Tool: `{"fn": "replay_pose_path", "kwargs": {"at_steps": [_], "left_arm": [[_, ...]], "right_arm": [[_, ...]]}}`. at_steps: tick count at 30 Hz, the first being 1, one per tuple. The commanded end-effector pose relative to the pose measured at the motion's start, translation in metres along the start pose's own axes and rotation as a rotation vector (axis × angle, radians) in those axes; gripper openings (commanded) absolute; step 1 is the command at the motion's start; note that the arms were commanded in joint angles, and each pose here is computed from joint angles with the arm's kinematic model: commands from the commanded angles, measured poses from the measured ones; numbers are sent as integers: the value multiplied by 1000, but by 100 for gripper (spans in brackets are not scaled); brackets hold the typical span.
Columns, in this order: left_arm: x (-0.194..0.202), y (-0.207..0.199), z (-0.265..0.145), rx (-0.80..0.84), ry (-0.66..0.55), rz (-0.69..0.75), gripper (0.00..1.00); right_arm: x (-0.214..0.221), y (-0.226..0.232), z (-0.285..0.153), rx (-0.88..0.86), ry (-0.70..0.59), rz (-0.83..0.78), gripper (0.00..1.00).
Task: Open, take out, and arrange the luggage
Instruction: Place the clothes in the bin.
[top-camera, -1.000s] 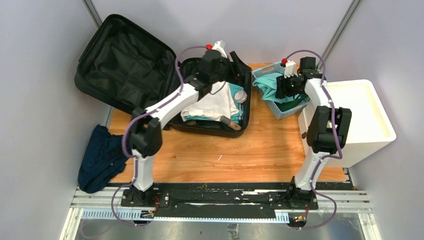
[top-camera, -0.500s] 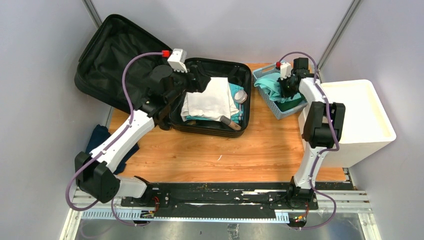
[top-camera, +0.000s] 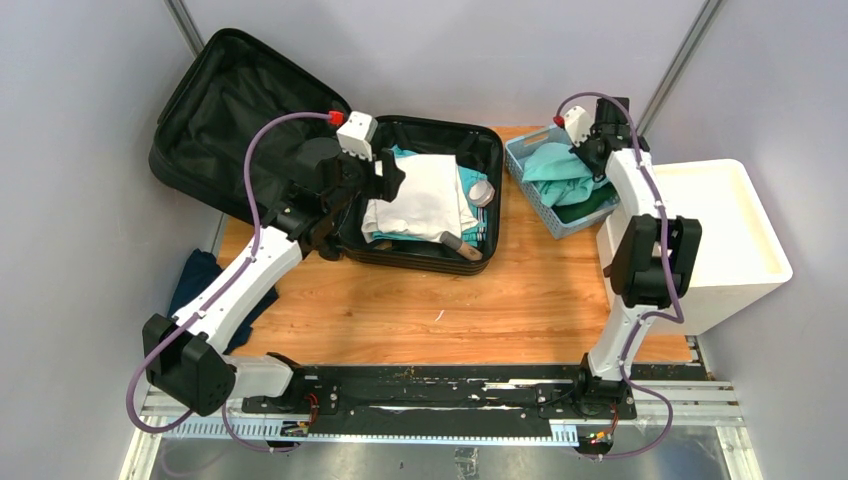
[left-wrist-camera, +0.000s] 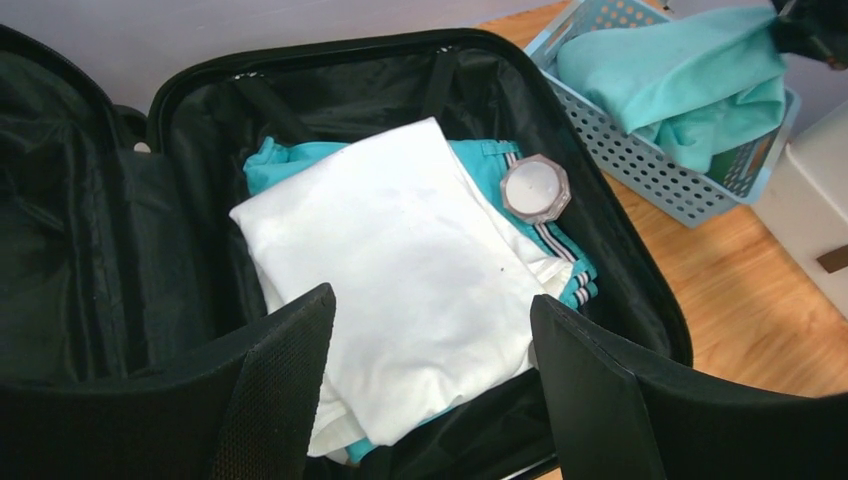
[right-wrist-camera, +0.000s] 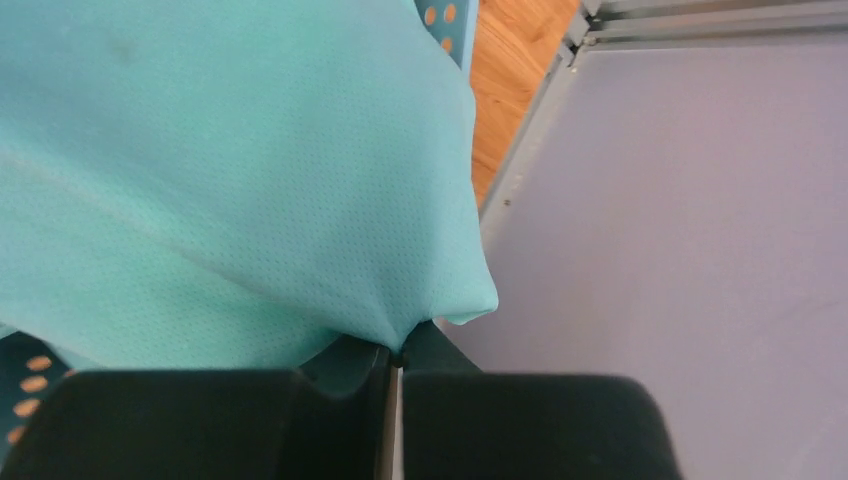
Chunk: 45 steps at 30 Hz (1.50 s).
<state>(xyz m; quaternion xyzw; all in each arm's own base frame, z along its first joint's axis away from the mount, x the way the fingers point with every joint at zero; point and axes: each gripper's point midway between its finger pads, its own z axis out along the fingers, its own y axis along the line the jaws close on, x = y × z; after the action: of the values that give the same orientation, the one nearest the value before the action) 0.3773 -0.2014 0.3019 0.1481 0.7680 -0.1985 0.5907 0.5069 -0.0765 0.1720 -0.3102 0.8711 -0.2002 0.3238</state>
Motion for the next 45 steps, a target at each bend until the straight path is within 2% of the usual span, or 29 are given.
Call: {"fn": "replay_pose_path", "kwargs": {"at_steps": [1,3,5,7,10,12,16,19,22,26,29,31,32,35,38,42,45], "left_arm": [[4,8,-1,-15,9,47,79],[4,8,3,-6,9,48,79],[2,6,7,8,6,47,79],[2,4,11,25,8,48,79],[-2,1,16,48,2,58,80],[-4,0,19,59,-3,60,80],[-6,-1,23,85,-4,53,81],[-5,-2,24,96,-10,33,83],[-4,-5,21,113,-13,9,86],[-1,2,3,64,-8,29,91],[-12,9,-21,12,-56,43,92],[-15,10,-31,-4,-84,30,97],[-13,11,-35,-13,-94,15,100],[-6,16,-40,-53,-108,-106,100],[3,10,-42,-19,-68,-160,100],[32,9,-41,-37,107,-223,98],[64,9,-33,-63,249,-285,91]], "right_arm": [[12,6,-14,8,72,-239,1],[32,26,-3,-64,133,-268,3],[44,45,0,-152,172,-254,14],[47,59,-3,-234,191,-204,36],[31,60,-23,-304,150,-147,54],[10,54,-43,-335,79,-127,59],[-32,54,-74,-420,-87,-95,59],[-52,69,-68,-512,-159,-7,55],[-46,82,-39,-565,-112,72,46],[-15,90,2,-576,-1,151,26],[12,103,22,-629,65,190,21],[16,106,24,-668,44,203,21],[14,102,21,-673,22,205,22],[-9,79,-3,-654,-86,189,27],[-39,57,-41,-648,-241,146,41],[-78,60,-98,-721,-484,94,60],[-96,77,-133,-843,-633,113,67]]}}
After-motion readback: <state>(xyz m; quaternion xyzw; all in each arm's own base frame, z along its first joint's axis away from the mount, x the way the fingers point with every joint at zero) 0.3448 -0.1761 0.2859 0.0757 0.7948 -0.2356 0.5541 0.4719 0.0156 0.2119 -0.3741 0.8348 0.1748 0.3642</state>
